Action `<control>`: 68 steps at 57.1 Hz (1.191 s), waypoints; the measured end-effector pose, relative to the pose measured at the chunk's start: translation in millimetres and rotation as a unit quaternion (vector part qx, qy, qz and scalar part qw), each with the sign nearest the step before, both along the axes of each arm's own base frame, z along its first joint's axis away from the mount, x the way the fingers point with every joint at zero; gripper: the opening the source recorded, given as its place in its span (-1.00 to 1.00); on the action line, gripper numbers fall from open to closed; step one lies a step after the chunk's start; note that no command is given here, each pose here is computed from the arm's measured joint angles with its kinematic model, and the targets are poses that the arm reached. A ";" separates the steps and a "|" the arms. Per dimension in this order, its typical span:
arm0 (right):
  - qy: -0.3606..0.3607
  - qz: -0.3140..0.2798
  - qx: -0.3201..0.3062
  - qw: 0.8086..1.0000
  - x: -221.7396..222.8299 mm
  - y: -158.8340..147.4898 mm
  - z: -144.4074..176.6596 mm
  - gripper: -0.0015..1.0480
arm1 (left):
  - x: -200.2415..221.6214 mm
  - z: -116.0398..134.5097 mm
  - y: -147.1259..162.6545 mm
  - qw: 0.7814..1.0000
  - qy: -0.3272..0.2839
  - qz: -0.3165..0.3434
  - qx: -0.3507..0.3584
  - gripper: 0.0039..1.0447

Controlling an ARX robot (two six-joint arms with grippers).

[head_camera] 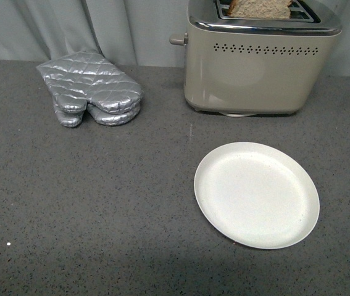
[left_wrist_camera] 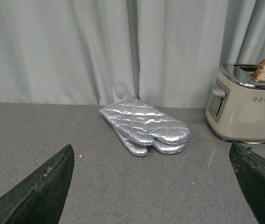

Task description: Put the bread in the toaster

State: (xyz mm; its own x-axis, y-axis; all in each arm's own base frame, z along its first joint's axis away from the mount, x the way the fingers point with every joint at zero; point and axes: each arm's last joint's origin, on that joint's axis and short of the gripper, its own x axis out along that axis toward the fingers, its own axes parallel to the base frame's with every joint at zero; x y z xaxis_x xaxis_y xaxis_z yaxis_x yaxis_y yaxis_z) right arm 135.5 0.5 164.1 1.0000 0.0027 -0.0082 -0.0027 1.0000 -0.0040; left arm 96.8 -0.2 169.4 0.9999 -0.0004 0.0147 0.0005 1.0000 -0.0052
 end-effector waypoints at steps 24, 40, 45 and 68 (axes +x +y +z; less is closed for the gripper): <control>-0.008 -0.001 0.000 1.000 -16.1 -0.3 4.2 -0.99 | 0.0 0.0 0.0 1.000 0.000 0.000 0.000 0.88; -0.008 -0.001 0.000 1.000 -23.6 -0.3 4.2 -0.99 | 0.0 0.0 0.0 1.000 0.000 0.000 0.000 0.88; -0.008 -0.001 0.000 1.000 -25.2 -0.3 3.9 -0.99 | 0.0 0.0 0.0 1.000 0.000 0.000 0.000 0.88; -0.005 -0.001 0.000 1.000 -37.8 -0.3 0.9 -0.99 | 0.0 0.0 0.0 1.000 0.000 0.000 0.000 0.88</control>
State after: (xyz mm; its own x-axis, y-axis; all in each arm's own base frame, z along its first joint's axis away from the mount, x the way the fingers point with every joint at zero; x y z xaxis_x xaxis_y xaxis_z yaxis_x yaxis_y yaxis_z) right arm 97.7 0.2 165.0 1.0000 0.0011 0.0017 -0.0011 1.0000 -0.0036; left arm 96.8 -0.2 169.5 0.9999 -0.0004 0.0151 0.0005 1.0000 -0.0052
